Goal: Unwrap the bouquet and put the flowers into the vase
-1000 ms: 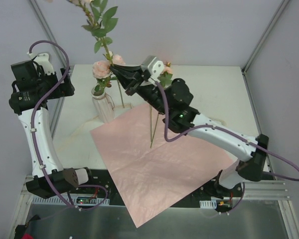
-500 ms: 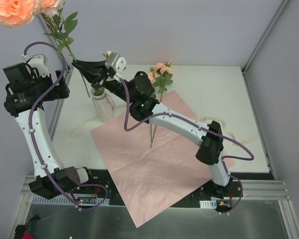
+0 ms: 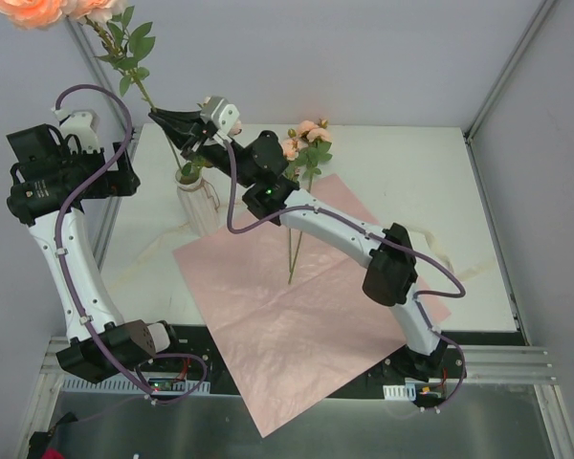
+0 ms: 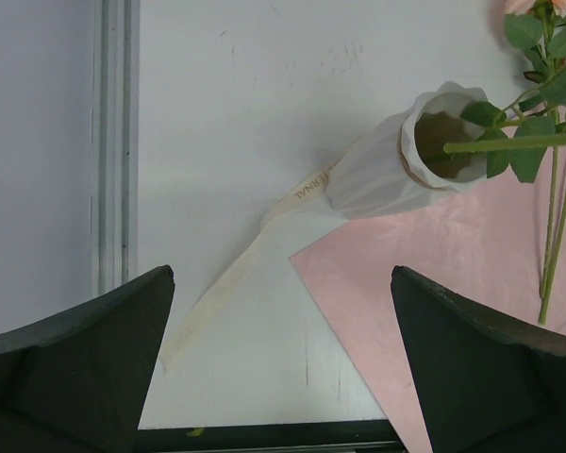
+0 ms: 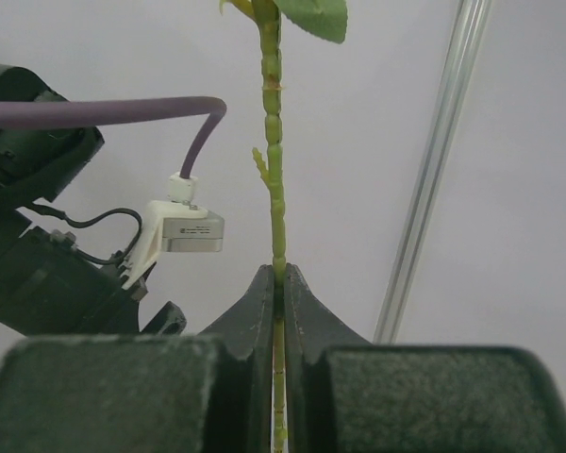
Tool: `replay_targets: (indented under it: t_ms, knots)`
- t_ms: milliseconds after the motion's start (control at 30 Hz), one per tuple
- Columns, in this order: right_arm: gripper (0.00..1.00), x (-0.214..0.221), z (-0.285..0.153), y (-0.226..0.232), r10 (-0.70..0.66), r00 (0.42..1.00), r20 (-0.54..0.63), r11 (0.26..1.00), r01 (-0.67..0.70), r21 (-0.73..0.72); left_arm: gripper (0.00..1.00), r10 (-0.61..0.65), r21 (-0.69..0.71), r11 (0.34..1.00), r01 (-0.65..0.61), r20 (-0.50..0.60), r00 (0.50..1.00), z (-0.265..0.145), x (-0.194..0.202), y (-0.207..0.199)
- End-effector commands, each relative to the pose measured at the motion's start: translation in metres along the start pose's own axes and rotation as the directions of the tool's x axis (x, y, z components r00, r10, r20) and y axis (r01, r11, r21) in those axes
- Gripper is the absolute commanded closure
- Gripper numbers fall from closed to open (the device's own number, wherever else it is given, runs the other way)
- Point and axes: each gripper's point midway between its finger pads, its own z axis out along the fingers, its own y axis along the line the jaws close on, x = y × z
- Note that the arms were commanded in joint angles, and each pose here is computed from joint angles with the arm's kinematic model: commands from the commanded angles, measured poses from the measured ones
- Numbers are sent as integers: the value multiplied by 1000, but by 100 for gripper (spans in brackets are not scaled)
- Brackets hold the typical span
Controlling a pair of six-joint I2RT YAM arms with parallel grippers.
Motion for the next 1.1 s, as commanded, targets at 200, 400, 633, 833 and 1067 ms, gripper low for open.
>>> replay_targets:
  t_ms: [200, 400, 633, 833, 1067]
  knots:
    - [100, -26, 10, -17, -47, 993, 104, 999, 46, 9, 1, 42, 59, 997, -42, 10, 999, -10, 2, -11]
    - [99, 14, -6, -15, -2, 1000, -1, 1000, 2, 23, 1, 29, 71, 997, -29, 7, 1000, -11, 2, -14]
    - [63, 76, -37, -8, 126, 956, -264, 990, -102, 102, 1, 18, 83, 996, -18, 9, 1000, -10, 2, -16]
    - [39, 68, -42, -7, 166, 914, -370, 983, -124, 135, 1, 8, 88, 996, -9, 9, 1000, -10, 2, -17]
    - [31, 52, -79, 21, 239, 813, -531, 971, -193, 141, 1, -8, 74, 997, 8, 4, 1000, -11, 2, -15]
